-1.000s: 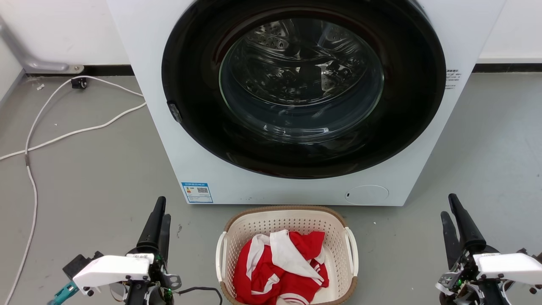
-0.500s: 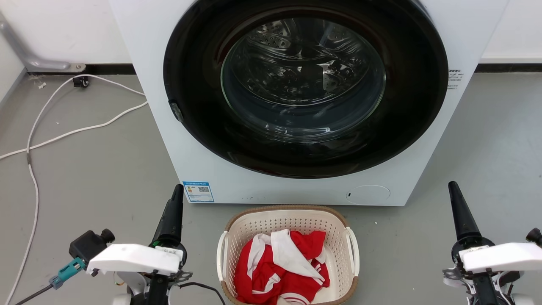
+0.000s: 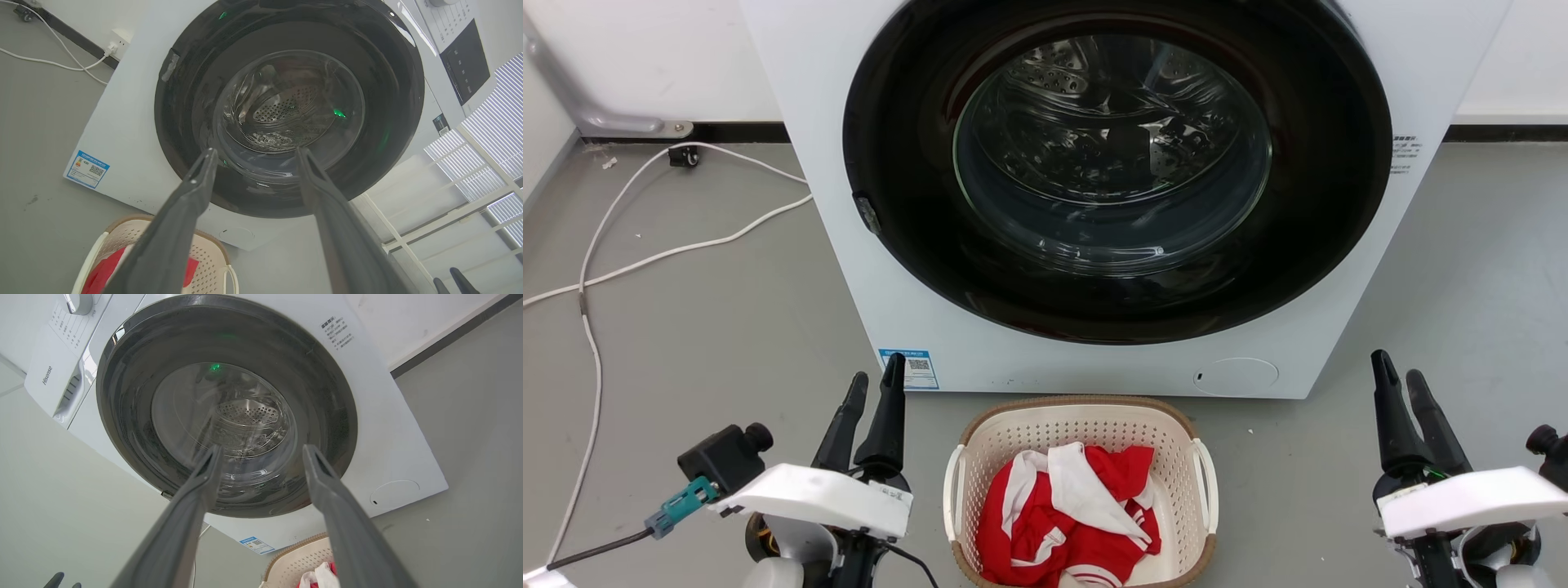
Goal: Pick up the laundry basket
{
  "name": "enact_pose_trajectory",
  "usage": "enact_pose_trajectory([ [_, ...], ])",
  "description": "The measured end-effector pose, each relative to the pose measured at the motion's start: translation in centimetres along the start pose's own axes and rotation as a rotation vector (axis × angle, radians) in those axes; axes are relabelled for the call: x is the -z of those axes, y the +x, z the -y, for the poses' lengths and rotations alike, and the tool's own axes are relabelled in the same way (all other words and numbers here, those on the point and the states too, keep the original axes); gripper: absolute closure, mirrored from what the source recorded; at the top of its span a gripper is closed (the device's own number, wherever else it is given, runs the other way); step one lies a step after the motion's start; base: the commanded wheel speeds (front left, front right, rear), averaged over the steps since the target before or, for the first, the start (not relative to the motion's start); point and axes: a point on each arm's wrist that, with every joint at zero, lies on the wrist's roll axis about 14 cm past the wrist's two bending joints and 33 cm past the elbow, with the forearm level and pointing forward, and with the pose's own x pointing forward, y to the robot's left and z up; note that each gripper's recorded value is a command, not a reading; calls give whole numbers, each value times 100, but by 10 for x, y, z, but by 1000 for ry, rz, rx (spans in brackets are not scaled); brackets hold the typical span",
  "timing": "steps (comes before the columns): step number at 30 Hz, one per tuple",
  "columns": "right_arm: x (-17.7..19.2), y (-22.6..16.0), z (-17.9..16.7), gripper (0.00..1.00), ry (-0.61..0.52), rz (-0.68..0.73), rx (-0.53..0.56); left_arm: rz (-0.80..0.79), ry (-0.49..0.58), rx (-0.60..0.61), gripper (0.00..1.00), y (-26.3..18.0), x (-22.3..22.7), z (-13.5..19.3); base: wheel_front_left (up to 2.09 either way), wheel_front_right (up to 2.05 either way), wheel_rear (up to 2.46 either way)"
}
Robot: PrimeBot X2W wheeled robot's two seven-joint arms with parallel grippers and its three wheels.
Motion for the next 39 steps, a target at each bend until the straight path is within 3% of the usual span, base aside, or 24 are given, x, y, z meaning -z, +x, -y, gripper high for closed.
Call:
enact_pose_trajectory([
  [18, 10, -6, -8, 0, -261, -60, -31, -34, 301, 47, 0, -1, 13, 7, 0, 0, 0],
  [39, 6, -13, -9, 0, -473, -76, -36, -39, 559, 91, 0, 2, 20, 14, 0, 0, 0],
])
